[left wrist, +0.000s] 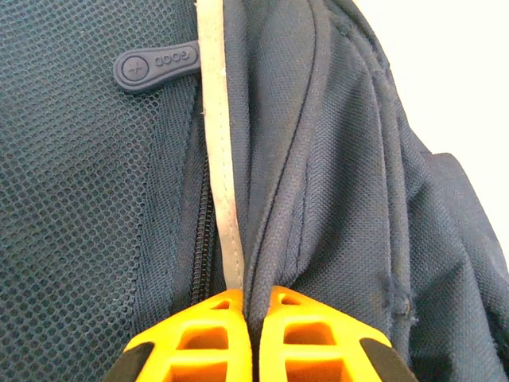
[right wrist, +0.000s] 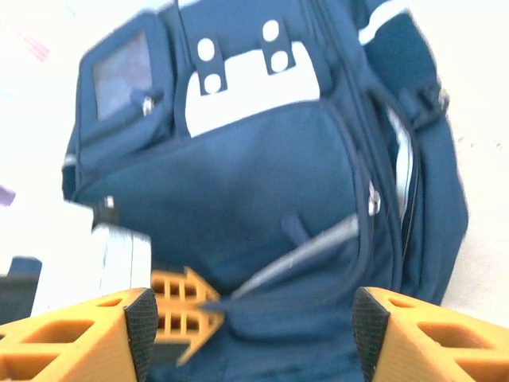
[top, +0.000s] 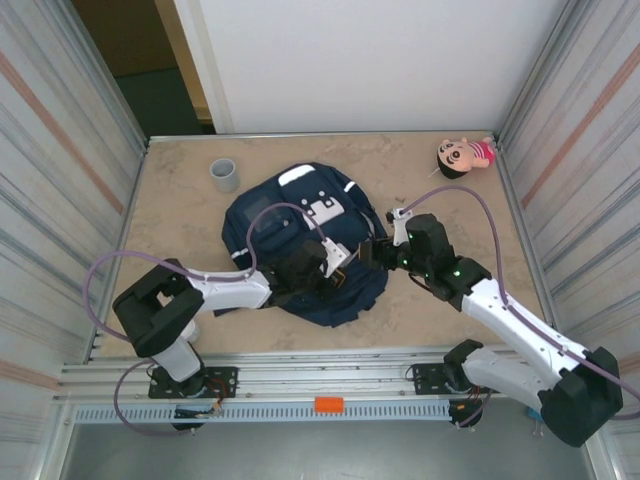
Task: Pack the student bag
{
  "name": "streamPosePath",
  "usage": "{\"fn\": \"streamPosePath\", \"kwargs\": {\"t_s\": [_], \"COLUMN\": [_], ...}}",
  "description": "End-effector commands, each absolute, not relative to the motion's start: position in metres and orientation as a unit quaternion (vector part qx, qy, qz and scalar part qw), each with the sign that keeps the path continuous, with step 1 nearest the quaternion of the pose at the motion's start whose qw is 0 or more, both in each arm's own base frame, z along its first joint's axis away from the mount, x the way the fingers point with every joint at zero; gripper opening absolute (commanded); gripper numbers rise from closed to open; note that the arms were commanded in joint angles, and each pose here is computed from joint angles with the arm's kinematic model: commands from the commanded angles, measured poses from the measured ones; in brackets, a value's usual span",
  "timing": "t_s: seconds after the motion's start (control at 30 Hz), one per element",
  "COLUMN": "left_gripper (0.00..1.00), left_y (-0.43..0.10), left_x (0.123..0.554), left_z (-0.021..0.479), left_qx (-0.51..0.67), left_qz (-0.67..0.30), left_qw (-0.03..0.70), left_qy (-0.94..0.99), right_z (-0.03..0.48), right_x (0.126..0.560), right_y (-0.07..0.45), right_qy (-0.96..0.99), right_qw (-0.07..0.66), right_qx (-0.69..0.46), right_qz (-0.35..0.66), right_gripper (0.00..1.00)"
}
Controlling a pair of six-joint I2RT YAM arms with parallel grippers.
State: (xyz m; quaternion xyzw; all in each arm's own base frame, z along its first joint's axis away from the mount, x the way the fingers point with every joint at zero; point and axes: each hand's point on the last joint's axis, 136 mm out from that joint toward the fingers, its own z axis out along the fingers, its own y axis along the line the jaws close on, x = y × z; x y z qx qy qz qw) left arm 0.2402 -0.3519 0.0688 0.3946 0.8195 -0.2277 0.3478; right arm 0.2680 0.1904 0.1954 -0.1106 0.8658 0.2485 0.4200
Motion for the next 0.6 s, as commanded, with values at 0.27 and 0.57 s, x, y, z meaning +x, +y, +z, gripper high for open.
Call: {"fn": "streamPosePath", "kwargs": {"t_s": [0.27, 0.57], "left_gripper": [0.58, 0.77], "left_y": [-0.32, -0.234], "left_x": [0.227, 0.237], "left_z": [0.131, 0.134], "left_qx": [0.326, 0.134], "left_qz": [-0.261, -0.241], "left_qw": [0.384, 0.403], "left_qy": [0.824, 0.873], "right_z": [0.204, 0.174], "right_x": [0.267, 0.23], "right_y": [0.185, 0.234], "right_qy": [0.846, 0.761], "right_qw": [0.428, 0.367], "right_qx": [-0.199, -0.515], "right_qz": [0.246, 0.148], "right_gripper": [0.89, 0.87]}}
